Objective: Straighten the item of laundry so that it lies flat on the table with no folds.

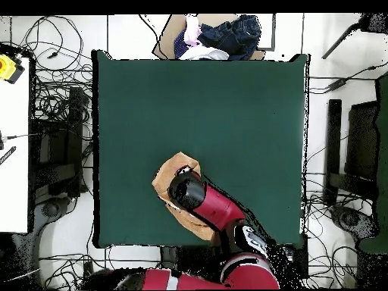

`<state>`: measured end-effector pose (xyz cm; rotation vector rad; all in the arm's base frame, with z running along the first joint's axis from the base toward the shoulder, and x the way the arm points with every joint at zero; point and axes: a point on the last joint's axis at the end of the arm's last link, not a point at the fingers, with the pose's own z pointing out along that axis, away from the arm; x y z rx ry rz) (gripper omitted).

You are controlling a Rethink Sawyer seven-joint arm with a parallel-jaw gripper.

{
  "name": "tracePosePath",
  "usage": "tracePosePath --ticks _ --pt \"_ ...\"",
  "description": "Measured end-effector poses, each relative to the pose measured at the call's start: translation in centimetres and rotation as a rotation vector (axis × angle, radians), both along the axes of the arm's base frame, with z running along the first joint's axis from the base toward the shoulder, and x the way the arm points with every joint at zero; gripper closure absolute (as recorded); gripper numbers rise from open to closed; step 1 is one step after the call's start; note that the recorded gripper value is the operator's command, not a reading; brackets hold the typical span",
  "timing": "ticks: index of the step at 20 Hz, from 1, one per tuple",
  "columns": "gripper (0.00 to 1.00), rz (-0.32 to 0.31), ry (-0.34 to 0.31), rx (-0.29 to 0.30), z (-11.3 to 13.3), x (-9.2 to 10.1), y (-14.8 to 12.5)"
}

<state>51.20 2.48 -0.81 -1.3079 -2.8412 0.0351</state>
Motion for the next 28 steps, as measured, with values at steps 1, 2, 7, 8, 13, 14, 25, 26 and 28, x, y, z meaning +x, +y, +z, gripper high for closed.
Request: tracePosePath --ticks 1,2,7,8,13,14,25,26,28 --pt "0.00 0.000 0.005 -0.001 -0.4 -0.3 -0.1" --pt "0.00 0.000 0.008 -0.002 -0.7 -0.5 -0.2" --pt "0.00 0.000 0.027 -0.015 -3.0 -1.9 -0.9" --pt "0.00 0.000 0.028 -0.016 -3.2 -2.0 -1.0" --pt "0.00 0.003 0.017 -0.019 -3.5 -1.9 -1.4" --pt "0.00 0.002 0.017 -0.018 -3.5 -1.9 -1.4" --pt "0.00 0.007 0.000 -0.018 -2.9 -1.3 -1.2" --pt "0.00 0.009 -0.004 -0.019 -2.7 -1.1 -1.1" --pt "0.00 0.016 -0.020 -0.022 -2.0 -0.6 -0.9"
